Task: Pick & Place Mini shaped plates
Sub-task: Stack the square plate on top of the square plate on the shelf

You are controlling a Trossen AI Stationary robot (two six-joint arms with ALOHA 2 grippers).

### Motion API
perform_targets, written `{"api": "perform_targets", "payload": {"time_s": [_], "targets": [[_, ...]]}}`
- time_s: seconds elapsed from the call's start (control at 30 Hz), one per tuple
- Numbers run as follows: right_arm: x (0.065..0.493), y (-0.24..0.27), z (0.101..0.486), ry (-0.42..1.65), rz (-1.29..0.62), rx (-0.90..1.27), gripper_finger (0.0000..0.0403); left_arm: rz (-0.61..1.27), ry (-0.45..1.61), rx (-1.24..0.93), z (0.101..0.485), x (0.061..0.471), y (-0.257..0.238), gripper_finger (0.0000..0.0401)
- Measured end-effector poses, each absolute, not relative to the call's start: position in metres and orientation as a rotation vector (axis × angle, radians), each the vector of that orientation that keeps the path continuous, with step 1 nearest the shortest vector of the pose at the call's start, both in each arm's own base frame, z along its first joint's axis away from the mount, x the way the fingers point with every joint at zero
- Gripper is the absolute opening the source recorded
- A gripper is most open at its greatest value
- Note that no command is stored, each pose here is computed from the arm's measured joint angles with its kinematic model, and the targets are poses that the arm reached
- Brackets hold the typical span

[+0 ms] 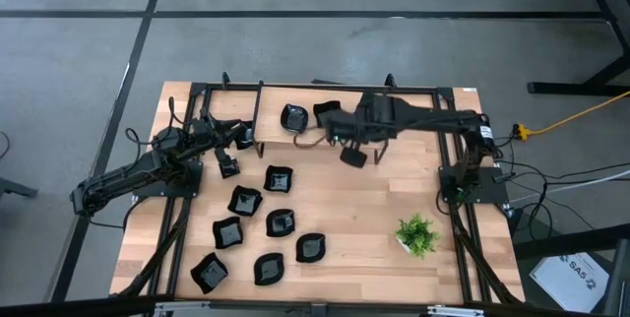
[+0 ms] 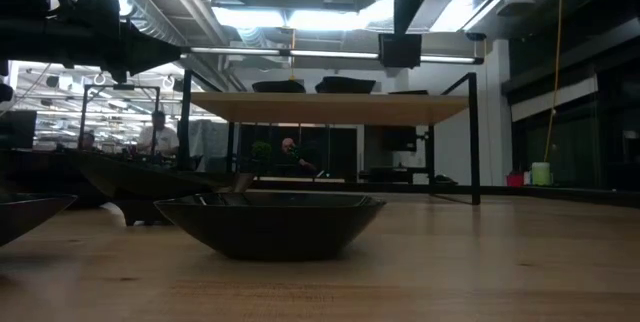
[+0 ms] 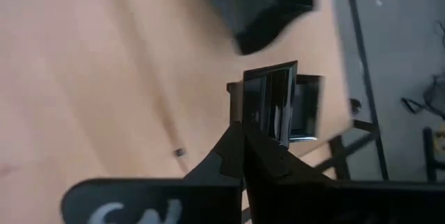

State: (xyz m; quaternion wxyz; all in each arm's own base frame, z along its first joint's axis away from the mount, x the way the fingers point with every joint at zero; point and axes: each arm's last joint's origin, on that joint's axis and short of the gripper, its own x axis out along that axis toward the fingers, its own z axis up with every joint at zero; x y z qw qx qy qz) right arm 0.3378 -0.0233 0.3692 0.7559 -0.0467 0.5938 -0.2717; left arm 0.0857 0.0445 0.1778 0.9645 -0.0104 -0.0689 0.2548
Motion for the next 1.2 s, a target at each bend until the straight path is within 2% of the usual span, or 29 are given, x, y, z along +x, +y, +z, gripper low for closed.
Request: {"api": "perform_targets", "payload": {"time_s": [0.27,0.5,1.2], "targets": [[0.334,-0.054,0.353,1.361,-0.684,-0.039,0.0000,0.516,-0.140,-0.021,0.178,0.086,0.044,0.0086],[0.332,-0.058,0.329,1.463,-0.708,-0.121,0.0000,0.516,-0.140,-0.021,0.178,0.086,0.044,0.0086],[0.337,-0.061,0.333,1.408,-0.732,-0.209,0.0000,0.515,-0.139,-0.021,0.178,0.086,0.044,0.0086]]}}
